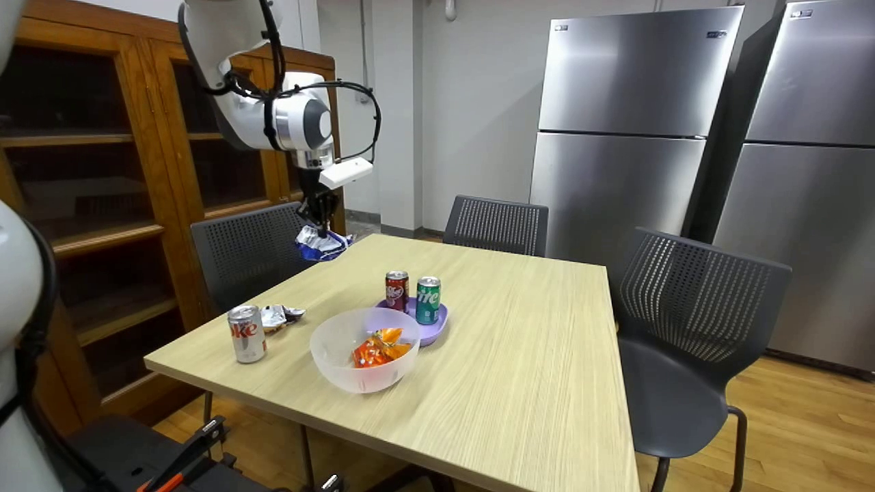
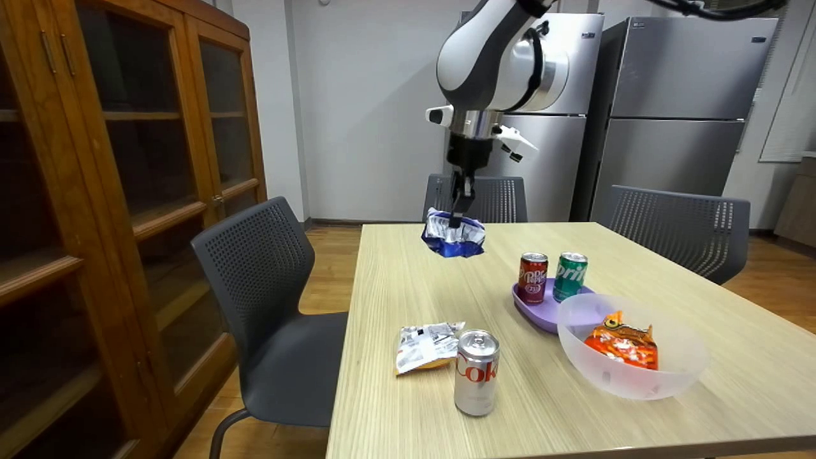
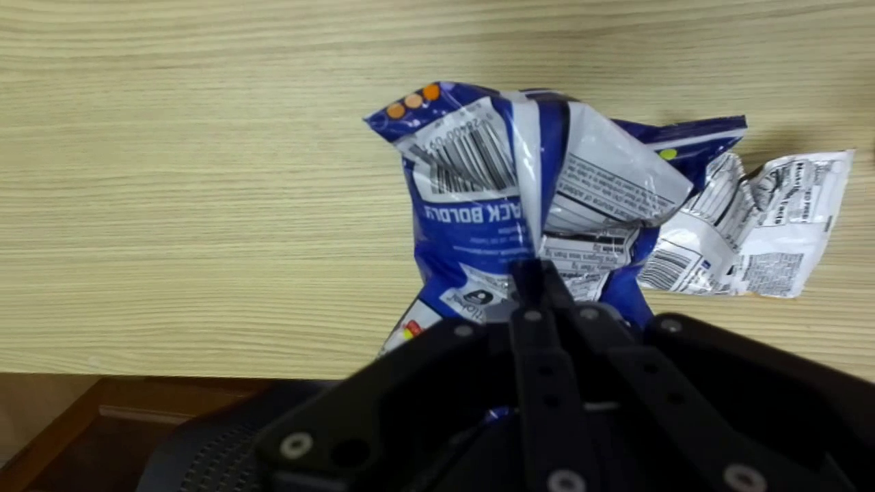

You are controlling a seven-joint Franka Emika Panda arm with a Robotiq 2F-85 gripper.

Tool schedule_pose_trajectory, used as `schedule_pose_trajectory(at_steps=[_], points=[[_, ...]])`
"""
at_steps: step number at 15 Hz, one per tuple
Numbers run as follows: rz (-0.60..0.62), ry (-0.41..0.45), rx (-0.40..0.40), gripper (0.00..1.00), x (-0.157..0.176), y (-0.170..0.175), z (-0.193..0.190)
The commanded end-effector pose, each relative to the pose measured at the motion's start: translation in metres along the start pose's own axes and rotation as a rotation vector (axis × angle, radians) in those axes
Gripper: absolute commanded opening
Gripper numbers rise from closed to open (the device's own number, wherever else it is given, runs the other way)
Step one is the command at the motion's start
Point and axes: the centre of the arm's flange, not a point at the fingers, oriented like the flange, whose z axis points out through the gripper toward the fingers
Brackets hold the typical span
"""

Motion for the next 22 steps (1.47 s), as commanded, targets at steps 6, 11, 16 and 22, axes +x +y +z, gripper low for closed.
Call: schedule_pose_trajectory(at_steps=[6, 11, 16, 22], points=[[0.077, 0.017, 0.025, 0.0, -0.07, -0.085, -0.057], [0.132, 0.054, 0.05, 0.0, -0.112, -0.113, -0.065], [0.166, 0.053, 0.069, 0.0, -0.15, -0.137, -0.068], [0.198, 0.042, 0.084, 0.0, -0.189, -0.152, -0.056]])
